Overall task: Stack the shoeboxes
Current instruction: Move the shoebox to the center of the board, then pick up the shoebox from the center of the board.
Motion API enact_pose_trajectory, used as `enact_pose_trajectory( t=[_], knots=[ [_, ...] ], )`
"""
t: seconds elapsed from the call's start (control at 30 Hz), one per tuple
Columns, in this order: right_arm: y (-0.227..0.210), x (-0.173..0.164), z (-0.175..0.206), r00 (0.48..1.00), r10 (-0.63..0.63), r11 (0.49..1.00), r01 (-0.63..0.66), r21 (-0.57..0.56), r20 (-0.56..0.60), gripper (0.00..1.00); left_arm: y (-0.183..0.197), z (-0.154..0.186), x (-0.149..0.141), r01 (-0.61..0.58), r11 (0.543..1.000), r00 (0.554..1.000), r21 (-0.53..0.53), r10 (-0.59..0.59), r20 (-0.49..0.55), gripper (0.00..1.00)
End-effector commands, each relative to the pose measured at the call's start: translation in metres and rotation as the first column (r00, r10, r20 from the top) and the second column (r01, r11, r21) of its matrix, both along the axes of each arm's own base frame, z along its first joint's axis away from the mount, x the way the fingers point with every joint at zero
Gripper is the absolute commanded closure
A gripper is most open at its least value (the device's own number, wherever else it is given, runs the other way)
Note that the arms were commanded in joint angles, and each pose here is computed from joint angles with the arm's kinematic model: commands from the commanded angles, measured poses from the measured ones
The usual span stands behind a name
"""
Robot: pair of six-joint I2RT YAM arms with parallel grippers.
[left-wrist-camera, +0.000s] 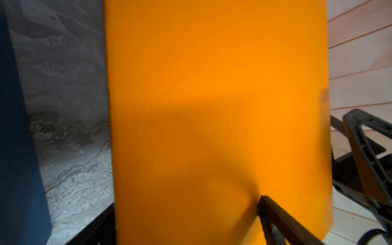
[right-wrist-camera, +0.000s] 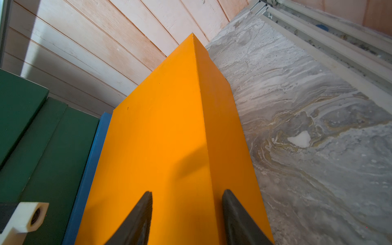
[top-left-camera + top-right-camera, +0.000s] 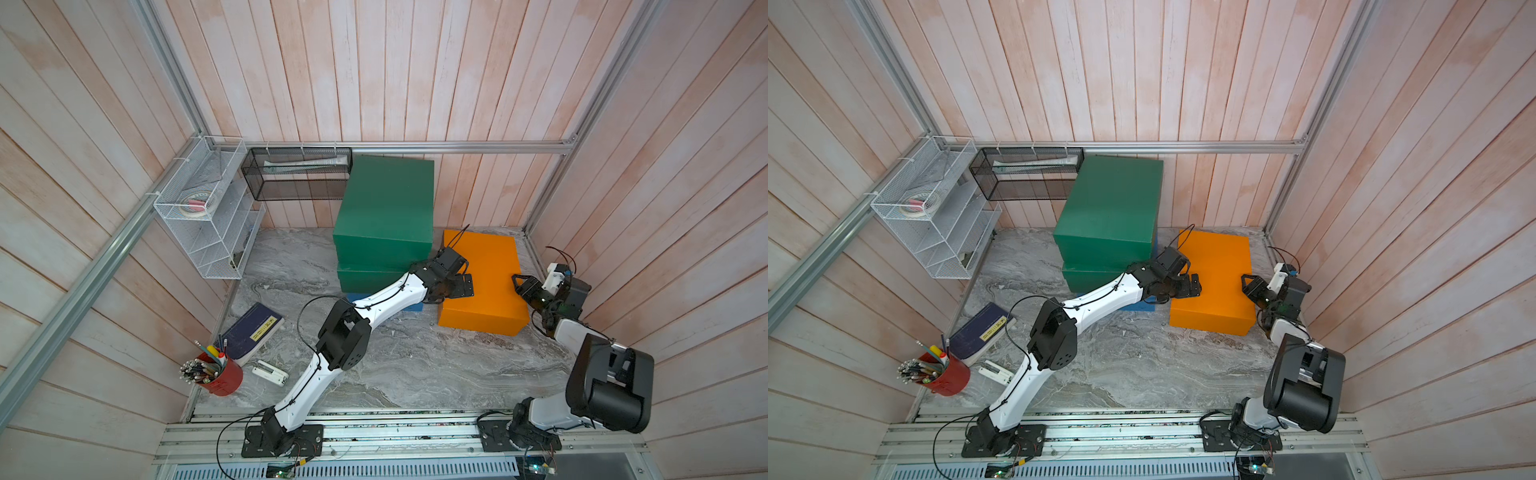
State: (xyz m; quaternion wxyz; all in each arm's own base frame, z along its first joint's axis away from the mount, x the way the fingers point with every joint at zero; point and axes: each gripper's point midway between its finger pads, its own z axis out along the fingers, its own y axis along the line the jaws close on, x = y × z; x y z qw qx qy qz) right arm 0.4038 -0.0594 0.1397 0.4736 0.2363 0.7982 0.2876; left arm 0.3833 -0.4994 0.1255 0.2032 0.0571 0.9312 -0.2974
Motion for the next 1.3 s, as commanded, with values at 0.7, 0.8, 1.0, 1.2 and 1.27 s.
enact_pose_trajectory(
  t=[0.7, 0.8, 1.0, 1.2, 1.27],
  knots=[
    [0.020, -0.042, -0.042, 0.928, 0.146, 0.982, -0.092, 0.167, -0.343, 0.29, -0.022, 0.041, -0.019, 0.118, 0.982, 0.991, -0.145, -0.107, 0.078, 0.00],
    [0.016, -0.033, -0.036, 0.933, 0.157, 0.975, -0.096, 0.198, -0.324, 0.30, -0.022, 0.041, -0.018, 0.122, 0.982, 0.990, -0.144, -0.111, 0.081, 0.00],
    [0.021, -0.030, -0.033, 0.932, 0.194, 0.965, -0.126, 0.230, -0.305, 0.38, -0.022, 0.036, -0.015, 0.123, 0.981, 0.991, -0.150, -0.114, 0.066, 0.00],
    [0.030, -0.037, -0.029, 0.934, 0.208, 0.960, -0.138, 0.245, -0.291, 0.42, -0.028, 0.040, -0.014, 0.134, 0.976, 0.990, -0.169, -0.125, 0.065, 0.00],
    [0.033, -0.037, -0.023, 0.936, 0.212, 0.960, -0.145, 0.241, -0.280, 0.42, -0.030, 0.045, -0.015, 0.139, 0.975, 0.989, -0.176, -0.128, 0.069, 0.00]
  ],
)
